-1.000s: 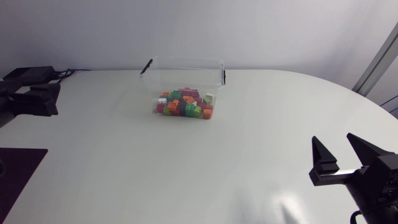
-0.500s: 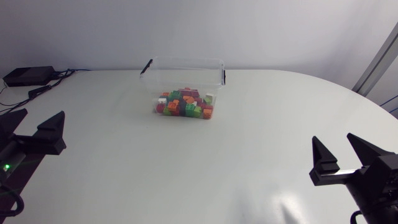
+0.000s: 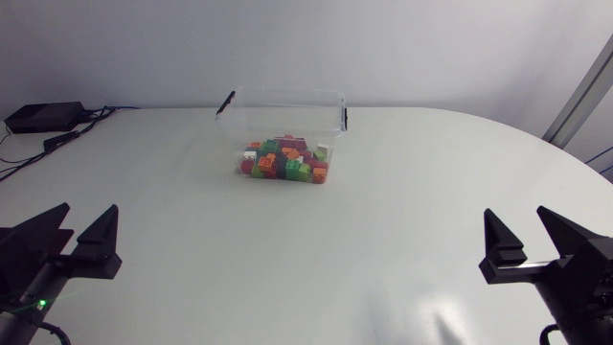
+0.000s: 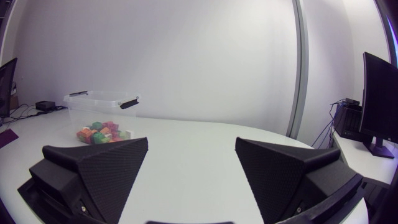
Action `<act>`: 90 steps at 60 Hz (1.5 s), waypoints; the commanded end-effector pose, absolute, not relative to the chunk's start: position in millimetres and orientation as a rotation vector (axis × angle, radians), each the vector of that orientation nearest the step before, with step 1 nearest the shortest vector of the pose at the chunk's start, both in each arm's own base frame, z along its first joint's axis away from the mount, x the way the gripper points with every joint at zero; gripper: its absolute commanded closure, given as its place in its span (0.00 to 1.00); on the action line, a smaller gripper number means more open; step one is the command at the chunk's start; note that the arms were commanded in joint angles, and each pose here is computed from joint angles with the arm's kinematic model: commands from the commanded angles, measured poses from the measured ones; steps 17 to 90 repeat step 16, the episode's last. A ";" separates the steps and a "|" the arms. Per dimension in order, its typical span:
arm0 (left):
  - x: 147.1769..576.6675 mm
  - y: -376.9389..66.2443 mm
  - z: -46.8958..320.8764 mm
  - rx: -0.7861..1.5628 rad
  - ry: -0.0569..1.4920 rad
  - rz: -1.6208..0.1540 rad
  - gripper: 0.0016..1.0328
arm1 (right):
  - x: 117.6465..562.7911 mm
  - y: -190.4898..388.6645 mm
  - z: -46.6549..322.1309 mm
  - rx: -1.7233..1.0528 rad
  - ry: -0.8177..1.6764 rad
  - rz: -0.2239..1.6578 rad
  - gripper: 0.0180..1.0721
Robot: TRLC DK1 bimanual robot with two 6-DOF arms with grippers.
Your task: Place the duplo bricks in the container
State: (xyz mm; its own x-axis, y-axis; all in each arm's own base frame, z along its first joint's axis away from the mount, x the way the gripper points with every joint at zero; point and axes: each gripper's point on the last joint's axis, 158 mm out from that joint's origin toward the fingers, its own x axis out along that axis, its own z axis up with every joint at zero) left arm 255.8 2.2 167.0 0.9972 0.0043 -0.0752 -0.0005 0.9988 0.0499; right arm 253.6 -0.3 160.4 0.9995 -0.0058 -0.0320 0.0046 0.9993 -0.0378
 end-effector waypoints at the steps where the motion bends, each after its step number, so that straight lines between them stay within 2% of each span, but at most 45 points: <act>1: 254.8 -1.8 154.6 0.009 0.067 -0.012 0.11 | 254.4 -1.5 149.2 -0.005 0.056 -0.009 0.04; 7: 254.2 -3.2 150.2 -0.001 0.061 -0.017 0.10 | 254.4 -1.9 149.1 0.000 0.057 -0.010 0.04; 11: 254.2 -3.2 150.2 -0.001 0.061 -0.017 0.05 | 254.4 -1.9 149.1 0.000 0.057 -0.010 0.04; 90: 254.2 -3.2 150.2 -0.001 0.061 -0.017 0.05 | 254.4 -1.9 149.1 0.000 0.057 -0.010 0.04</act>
